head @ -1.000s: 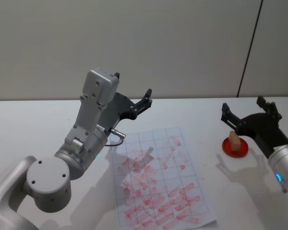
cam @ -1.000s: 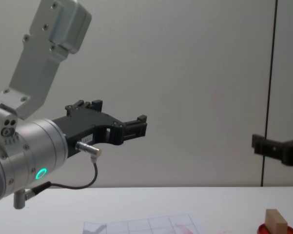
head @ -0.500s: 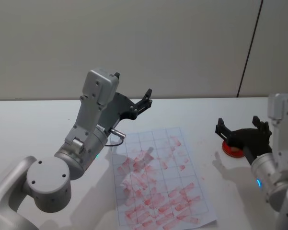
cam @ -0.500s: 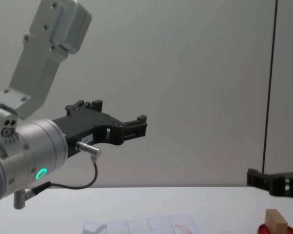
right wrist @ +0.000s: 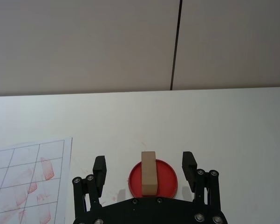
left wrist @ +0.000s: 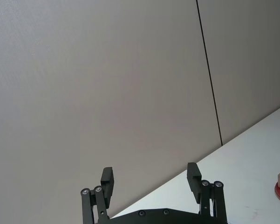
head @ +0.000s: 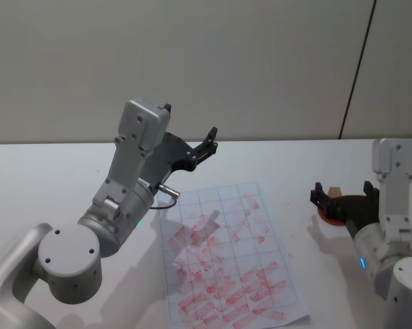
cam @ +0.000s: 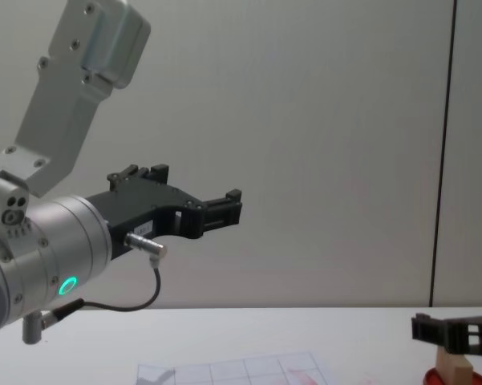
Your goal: Use the one hand to pick up the stamp and affix it onto the A4 paper.
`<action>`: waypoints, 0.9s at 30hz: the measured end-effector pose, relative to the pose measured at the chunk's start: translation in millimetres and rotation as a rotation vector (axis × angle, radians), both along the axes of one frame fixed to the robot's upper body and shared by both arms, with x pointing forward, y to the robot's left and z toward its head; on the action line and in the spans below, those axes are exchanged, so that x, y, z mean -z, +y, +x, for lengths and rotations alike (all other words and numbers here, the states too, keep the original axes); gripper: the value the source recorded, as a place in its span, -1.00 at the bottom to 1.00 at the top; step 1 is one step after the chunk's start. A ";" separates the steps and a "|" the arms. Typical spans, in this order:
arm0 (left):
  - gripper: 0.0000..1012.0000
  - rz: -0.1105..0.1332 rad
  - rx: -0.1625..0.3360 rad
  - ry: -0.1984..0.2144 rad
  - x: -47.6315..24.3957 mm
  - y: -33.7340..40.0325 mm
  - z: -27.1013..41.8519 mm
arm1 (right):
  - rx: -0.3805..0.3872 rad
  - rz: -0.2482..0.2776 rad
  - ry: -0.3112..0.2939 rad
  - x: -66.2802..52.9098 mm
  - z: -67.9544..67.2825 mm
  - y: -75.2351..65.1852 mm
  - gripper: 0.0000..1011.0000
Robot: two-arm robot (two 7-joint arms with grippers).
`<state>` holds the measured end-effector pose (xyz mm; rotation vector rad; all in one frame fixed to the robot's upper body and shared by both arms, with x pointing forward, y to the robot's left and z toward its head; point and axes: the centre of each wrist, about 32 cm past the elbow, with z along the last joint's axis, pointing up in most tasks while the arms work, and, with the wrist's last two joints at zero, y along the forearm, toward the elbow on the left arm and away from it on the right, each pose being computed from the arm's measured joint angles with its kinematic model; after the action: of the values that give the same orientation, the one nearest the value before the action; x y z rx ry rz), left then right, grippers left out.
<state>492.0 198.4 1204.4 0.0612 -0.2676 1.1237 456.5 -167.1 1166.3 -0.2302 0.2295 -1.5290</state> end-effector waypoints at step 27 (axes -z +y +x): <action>0.98 0.000 0.000 0.000 0.0 0.0 0.0 | 0.005 -0.024 0.102 15.5 23.1 1.7 0.66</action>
<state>492.0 198.4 1204.4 0.0612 -0.2675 1.1237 479.6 -165.3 1150.8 -0.3273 0.2925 -1.5274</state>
